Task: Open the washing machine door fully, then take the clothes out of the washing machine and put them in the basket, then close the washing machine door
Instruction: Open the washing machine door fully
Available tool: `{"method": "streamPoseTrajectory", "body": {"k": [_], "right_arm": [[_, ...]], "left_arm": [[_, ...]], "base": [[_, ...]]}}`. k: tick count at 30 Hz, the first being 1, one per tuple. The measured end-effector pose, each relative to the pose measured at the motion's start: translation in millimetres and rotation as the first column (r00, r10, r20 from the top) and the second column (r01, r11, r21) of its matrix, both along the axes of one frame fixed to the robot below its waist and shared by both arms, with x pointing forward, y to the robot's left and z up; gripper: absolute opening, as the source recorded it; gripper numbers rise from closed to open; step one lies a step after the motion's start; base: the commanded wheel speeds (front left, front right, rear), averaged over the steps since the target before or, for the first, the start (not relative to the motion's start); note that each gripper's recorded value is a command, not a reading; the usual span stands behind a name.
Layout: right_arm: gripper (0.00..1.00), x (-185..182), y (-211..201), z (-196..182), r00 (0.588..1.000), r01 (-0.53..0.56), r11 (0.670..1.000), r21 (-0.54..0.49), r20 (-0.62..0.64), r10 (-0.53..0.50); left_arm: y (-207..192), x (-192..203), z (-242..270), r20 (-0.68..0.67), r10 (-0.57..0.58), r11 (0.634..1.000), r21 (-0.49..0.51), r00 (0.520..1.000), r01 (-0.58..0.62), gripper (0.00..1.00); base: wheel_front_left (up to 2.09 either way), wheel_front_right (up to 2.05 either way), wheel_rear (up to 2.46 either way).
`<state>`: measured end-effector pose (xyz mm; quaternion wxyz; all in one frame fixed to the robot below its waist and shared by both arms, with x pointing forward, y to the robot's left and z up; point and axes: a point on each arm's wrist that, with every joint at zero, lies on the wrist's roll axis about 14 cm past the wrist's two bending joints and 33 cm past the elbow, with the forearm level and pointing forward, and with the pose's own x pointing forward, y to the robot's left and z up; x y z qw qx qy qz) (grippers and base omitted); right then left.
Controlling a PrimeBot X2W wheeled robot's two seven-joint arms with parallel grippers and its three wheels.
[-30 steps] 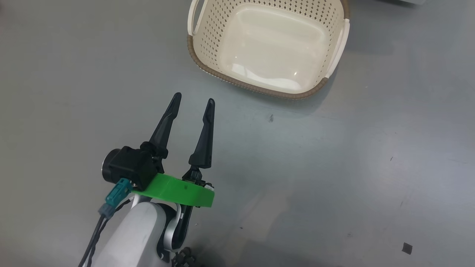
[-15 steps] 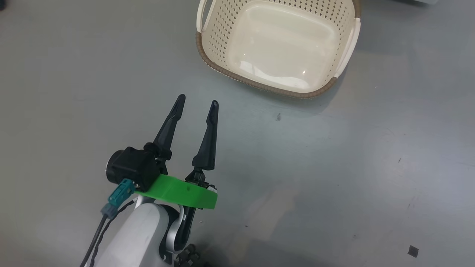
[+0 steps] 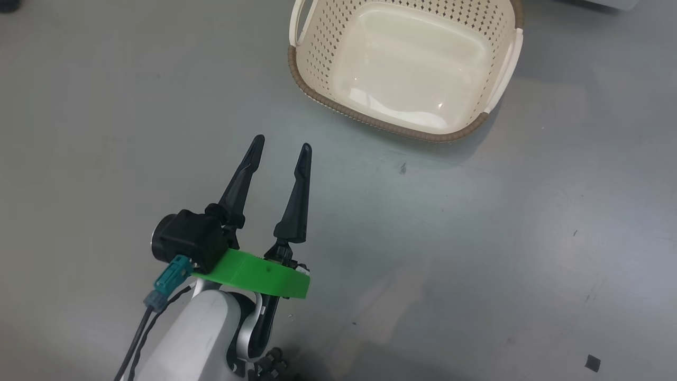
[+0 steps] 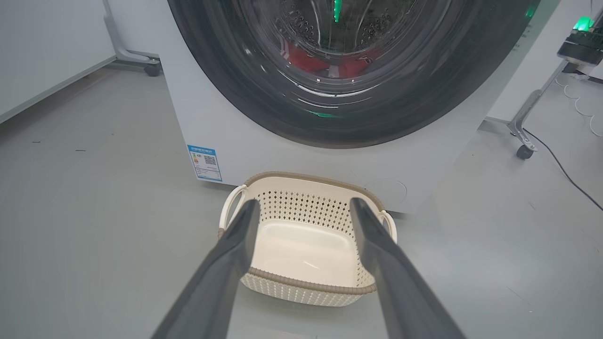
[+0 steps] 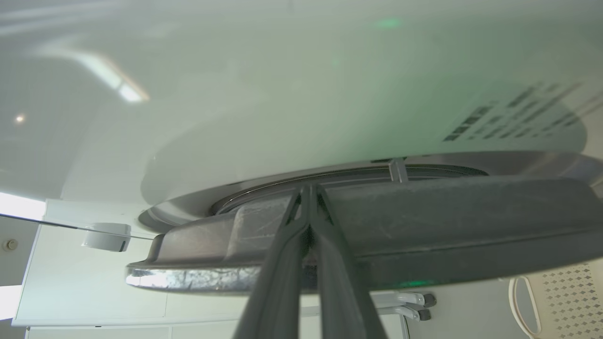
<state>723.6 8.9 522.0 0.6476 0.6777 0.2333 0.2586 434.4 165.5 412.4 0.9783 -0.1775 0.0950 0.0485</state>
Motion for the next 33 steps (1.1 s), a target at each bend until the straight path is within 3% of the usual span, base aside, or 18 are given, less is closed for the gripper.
{"method": "streamPoseTrajectory", "body": {"k": [16, 33], "right_arm": [[0.00, -5.2, 0.0, -9.4, 0.995, -0.080, 0.997, 0.022, -0.054, 0.081], [0.00, 2.1, -7.8, -13.0, 0.993, -0.038, 0.995, 0.092, -0.107, 0.048]], "left_arm": [[-1.5, 0.4, 1.4, 0.004, -0.003, 1.000, -0.003, 1.000, 0.003, 1.00], [-4.1, -0.2, 1.4, 0.002, -0.007, 1.000, -0.003, 1.000, 0.007, 1.00]], "base": [[0.00, 0.00, 0.00], [0.00, 0.00, 0.00]]}}
